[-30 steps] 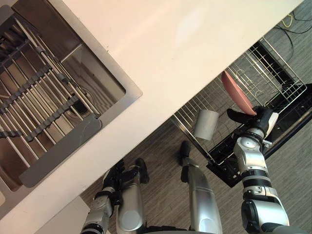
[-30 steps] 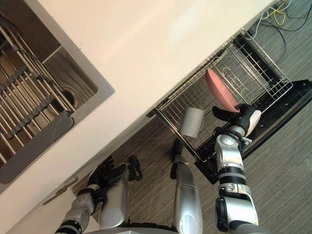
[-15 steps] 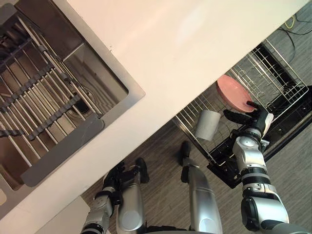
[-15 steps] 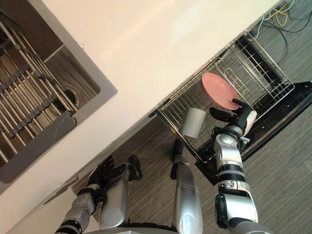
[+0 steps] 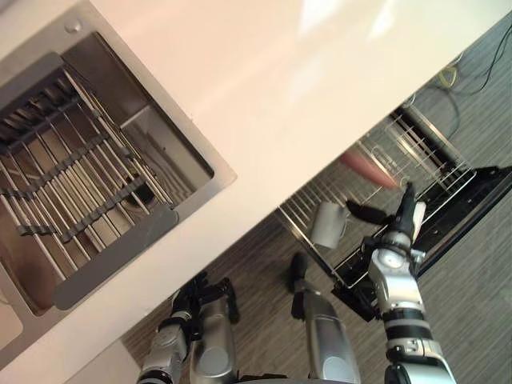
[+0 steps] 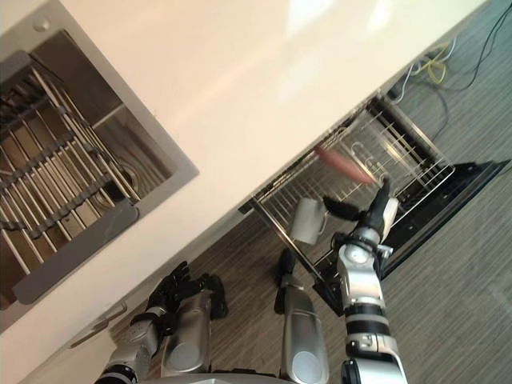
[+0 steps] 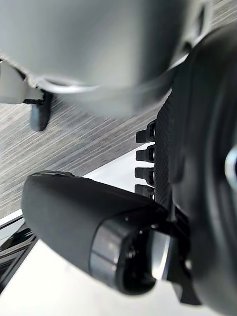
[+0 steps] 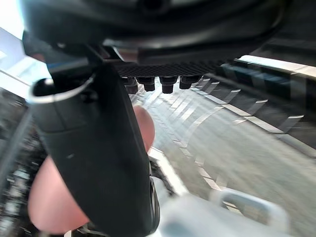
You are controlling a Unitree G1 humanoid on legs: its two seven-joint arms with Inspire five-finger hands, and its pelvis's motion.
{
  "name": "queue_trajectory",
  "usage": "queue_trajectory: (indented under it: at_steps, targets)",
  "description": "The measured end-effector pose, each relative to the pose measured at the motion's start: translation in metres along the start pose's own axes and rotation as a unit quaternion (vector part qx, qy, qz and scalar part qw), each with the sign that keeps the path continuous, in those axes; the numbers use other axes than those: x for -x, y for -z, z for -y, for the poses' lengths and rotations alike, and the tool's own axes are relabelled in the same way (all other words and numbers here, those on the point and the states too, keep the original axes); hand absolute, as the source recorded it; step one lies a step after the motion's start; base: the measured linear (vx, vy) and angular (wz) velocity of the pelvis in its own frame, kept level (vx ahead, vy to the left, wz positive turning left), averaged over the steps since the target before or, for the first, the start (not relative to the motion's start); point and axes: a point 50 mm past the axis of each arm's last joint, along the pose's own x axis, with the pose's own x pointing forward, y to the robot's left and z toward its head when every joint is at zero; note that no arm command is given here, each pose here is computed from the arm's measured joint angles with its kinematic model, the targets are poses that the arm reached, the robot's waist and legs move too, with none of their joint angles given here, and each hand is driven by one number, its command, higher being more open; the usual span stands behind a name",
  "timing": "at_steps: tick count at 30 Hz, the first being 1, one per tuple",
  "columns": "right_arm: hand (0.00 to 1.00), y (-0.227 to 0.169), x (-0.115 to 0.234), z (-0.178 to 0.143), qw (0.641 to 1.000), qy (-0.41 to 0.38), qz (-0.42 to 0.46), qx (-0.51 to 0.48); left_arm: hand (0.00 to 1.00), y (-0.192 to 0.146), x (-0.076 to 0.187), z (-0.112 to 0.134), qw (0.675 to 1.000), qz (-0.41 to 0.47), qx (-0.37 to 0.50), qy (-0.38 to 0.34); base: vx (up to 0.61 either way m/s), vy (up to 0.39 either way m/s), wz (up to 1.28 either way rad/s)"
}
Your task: Walk over to the sink, pick up the cup, carry it to the dishwasher, place the cup inside the dishwasher, then close the dishwasher door
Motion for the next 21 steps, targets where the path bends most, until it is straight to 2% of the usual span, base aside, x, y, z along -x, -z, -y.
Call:
queue_trajectory:
  at_steps: [3,6,11,15,21]
  targets:
    - [1.0,0.045,0.007,0.002,0.996,-0.027,-0.078,0.036,1.0,0.013,0.002,0.002,1.0,-0.028,-0.004,0.001,0.05,0.006,0.2]
    - [1.0,0.063,0.01,-0.001,0.991,-0.048,-0.114,0.048,1.0,0.022,0.003,0.0,0.999,-0.052,-0.011,0.002,0.02,0.033,0.07]
    - [1.0,0.07,0.012,0.0,0.989,-0.058,-0.122,0.056,1.0,0.026,0.005,-0.003,0.997,-0.069,-0.026,0.006,0.0,0.028,0.0]
    - [1.0,0.073,0.018,0.006,0.989,-0.066,-0.102,0.085,1.0,0.035,0.009,-0.009,0.996,-0.088,-0.032,-0.001,0.01,0.016,-0.07]
    - [1.0,0.044,0.031,0.025,0.991,-0.07,0.014,0.115,1.0,0.056,0.023,-0.018,0.991,-0.122,-0.048,-0.012,0.03,0.014,-0.17]
